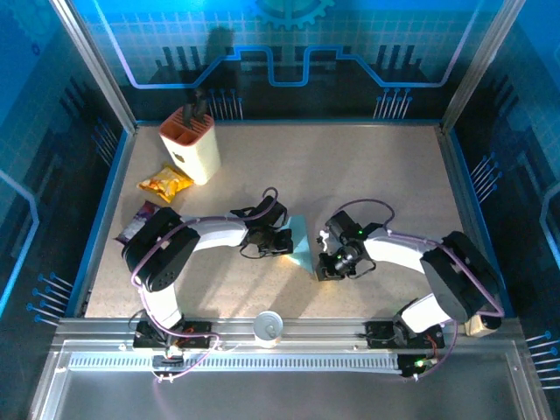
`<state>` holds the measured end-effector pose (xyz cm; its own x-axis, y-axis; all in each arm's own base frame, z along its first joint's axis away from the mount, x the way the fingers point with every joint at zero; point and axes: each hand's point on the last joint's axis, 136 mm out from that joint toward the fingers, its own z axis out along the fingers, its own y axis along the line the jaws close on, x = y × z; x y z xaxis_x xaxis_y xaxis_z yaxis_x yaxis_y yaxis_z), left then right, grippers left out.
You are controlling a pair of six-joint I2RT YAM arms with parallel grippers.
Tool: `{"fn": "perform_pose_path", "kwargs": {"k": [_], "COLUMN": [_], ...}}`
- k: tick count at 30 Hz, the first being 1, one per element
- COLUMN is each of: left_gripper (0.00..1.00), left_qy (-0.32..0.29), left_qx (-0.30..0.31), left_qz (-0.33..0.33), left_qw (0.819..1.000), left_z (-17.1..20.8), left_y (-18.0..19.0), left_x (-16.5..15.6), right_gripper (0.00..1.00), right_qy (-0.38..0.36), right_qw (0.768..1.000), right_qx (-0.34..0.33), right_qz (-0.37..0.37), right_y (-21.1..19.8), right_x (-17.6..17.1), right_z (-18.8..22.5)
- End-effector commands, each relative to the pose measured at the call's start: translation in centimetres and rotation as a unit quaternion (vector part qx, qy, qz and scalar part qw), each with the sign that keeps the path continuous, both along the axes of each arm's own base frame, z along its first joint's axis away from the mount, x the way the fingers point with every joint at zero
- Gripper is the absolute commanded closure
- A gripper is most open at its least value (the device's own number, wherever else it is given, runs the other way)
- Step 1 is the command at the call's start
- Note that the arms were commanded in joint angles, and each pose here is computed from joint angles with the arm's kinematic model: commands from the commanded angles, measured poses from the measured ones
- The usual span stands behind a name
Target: Fold a paper plane with a square sheet of paper (fold left side to right side)
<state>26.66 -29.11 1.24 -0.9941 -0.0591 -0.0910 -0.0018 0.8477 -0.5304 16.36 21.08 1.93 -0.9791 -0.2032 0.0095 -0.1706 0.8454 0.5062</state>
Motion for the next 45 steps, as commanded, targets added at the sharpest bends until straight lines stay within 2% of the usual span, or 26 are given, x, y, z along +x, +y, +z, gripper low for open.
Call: {"fn": "perform_pose_path", "kwargs": {"k": [1,6,14,21,32,36,38,40,45], "left_gripper": [1.0,1.0,1.0,1.0,1.0,0.97,0.97,1.0,1.0], "left_qy": [0.027,0.024,0.027,0.026,0.014,-0.002,-0.016,-0.031,-0.043], "left_qx": [0.07,0.068,0.062,0.06,0.046,0.003,-0.017,-0.038,-0.106], "left_qz": [0.014,0.014,0.013,0.012,0.015,0.009,0.009,0.005,0.001], "left_qw": [0.997,0.997,0.998,0.998,0.999,1.0,1.0,0.999,0.993], "left_z": [-2.6,-2.4,-2.5,-2.4,-1.4,0.0,1.0,2.0,3.5], "left_y": [2.8,2.6,2.3,2.2,1.7,0.6,0.2,-0.2,-1.1], "left_x": [-1.1,-0.9,-0.8,-0.8,-0.2,0.2,0.5,0.5,-0.6], "right_gripper": [0.87,0.88,0.91,0.91,0.93,0.95,1.0,1.0,1.0], "right_qy": [-0.014,-0.037,-0.044,-0.019,0.006,0.016,0.018,0.018,0.014], "right_qw": [1.0,0.997,0.996,0.998,1.0,0.998,0.997,0.996,0.994], "right_qx": [0.018,0.068,0.076,0.052,-0.03,-0.053,-0.068,-0.084,-0.106], "right_qz": [-0.003,-0.003,-0.005,0.0,-0.001,-0.005,-0.007,-0.009,-0.022], "right_y": [-0.1,2.4,5.4,5.1,2.4,1.5,0.8,0.1,-1.0], "right_x": [0.0,1.8,4.7,4.4,3.4,2.8,2.5,2.3,2.0], "right_z": [2.3,3.6,2.6,0.7,-2.2,-3.1,-3.6,-4.0,-4.3]}}
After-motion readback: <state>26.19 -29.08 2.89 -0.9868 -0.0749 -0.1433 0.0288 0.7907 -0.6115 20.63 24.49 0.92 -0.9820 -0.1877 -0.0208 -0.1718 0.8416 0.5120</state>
